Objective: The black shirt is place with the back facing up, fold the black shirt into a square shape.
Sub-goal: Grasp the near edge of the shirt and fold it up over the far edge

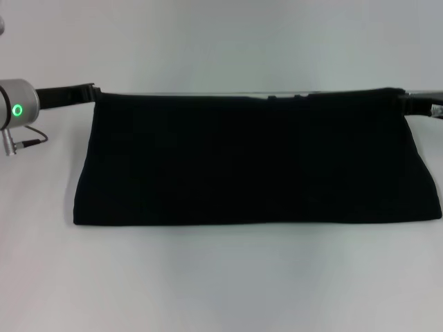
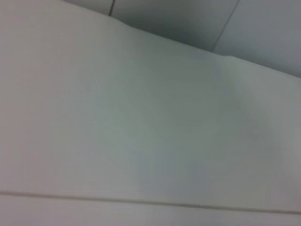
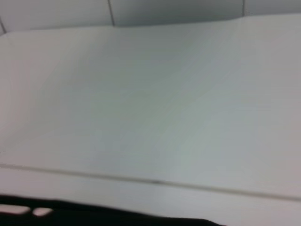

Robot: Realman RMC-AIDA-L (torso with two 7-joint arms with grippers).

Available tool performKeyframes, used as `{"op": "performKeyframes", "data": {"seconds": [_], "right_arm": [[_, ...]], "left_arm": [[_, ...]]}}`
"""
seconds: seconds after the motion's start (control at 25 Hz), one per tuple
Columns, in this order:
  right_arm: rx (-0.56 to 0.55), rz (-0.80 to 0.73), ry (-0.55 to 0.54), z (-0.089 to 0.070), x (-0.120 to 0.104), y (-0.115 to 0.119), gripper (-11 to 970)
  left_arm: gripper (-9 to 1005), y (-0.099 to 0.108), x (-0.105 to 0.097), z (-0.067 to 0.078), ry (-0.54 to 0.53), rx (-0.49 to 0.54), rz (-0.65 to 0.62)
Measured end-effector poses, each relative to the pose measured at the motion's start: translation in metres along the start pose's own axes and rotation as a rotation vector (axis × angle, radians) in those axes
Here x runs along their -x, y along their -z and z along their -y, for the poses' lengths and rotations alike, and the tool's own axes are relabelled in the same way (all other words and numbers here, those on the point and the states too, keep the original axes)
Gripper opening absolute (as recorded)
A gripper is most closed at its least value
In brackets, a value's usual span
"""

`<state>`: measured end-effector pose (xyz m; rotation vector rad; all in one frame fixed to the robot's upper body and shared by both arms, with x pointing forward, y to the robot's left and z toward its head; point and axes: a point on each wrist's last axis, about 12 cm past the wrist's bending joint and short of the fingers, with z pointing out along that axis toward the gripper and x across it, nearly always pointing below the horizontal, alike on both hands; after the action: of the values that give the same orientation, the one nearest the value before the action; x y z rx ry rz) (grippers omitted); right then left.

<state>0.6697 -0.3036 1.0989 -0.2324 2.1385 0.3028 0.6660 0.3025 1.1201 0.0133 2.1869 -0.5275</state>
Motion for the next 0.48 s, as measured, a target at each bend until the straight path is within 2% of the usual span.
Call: {"op": "performKeyframes", "data": {"seconds": [0.16,0.48], "right_arm": [[-0.034,0.023,0.004,0.0015,0.0077,-0.0021,38],[-0.042,0.022,0.02,-0.0035,0.0096,-0.0063,38]], "left_arm": [[0,-0.0024,0.0071,-0.0005,-0.044,0.044,0.027],[7,-0.0084,0.0062,0.0023,-0.078,0.081,0.031]]}}
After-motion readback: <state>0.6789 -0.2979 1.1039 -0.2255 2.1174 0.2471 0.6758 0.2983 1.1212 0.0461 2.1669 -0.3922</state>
